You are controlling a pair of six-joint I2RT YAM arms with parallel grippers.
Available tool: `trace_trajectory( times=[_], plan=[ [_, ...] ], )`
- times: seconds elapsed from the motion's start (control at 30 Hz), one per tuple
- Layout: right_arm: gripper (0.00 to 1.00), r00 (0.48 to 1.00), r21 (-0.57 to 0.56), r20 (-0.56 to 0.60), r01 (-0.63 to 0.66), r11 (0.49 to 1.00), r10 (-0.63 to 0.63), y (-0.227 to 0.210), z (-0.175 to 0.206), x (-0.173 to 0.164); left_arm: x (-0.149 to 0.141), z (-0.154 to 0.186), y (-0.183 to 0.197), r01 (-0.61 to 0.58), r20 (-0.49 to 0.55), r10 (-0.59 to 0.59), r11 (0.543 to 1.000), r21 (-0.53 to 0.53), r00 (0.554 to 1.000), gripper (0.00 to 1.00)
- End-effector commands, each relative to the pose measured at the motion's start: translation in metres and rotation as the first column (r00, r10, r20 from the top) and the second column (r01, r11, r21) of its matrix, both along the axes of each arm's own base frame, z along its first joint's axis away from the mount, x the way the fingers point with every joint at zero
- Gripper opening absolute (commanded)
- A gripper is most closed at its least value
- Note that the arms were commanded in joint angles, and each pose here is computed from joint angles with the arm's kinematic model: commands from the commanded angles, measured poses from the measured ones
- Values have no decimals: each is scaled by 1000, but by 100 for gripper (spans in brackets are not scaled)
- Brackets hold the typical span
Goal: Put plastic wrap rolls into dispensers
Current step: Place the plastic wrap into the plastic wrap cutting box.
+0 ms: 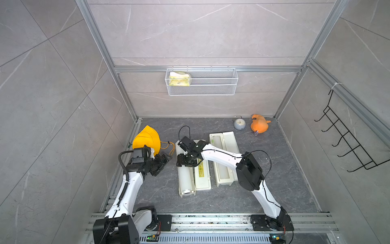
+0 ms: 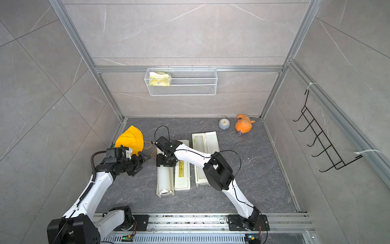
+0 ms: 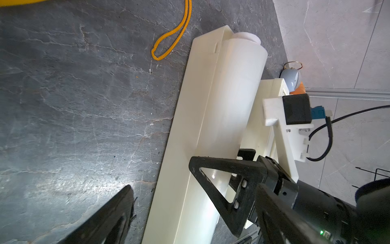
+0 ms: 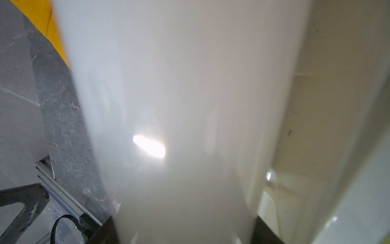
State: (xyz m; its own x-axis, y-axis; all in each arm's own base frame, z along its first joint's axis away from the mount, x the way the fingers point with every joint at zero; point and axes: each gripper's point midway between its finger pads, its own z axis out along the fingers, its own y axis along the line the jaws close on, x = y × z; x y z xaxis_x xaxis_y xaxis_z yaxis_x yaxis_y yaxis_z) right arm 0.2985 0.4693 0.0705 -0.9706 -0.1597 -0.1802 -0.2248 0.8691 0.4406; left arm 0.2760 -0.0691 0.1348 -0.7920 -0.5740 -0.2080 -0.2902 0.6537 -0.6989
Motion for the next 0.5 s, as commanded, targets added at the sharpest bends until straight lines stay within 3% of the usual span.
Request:
trace_trajectory(
  times=[0.0, 0.17, 0.47],
  plan=[
    [42, 999, 54, 39, 8, 999, -10, 17, 21, 4, 1, 7, -2, 11, 30, -10, 1000, -22, 999, 91],
    [70, 999, 33, 36, 7, 999, -8, 11, 19, 1, 1, 6, -2, 10, 30, -9, 1000, -20, 1000, 91],
    [79, 987, 4, 158, -6, 1000, 5, -6, 60, 9, 0, 2, 1, -8, 15, 8, 1000, -9, 1000, 91]
  ],
)
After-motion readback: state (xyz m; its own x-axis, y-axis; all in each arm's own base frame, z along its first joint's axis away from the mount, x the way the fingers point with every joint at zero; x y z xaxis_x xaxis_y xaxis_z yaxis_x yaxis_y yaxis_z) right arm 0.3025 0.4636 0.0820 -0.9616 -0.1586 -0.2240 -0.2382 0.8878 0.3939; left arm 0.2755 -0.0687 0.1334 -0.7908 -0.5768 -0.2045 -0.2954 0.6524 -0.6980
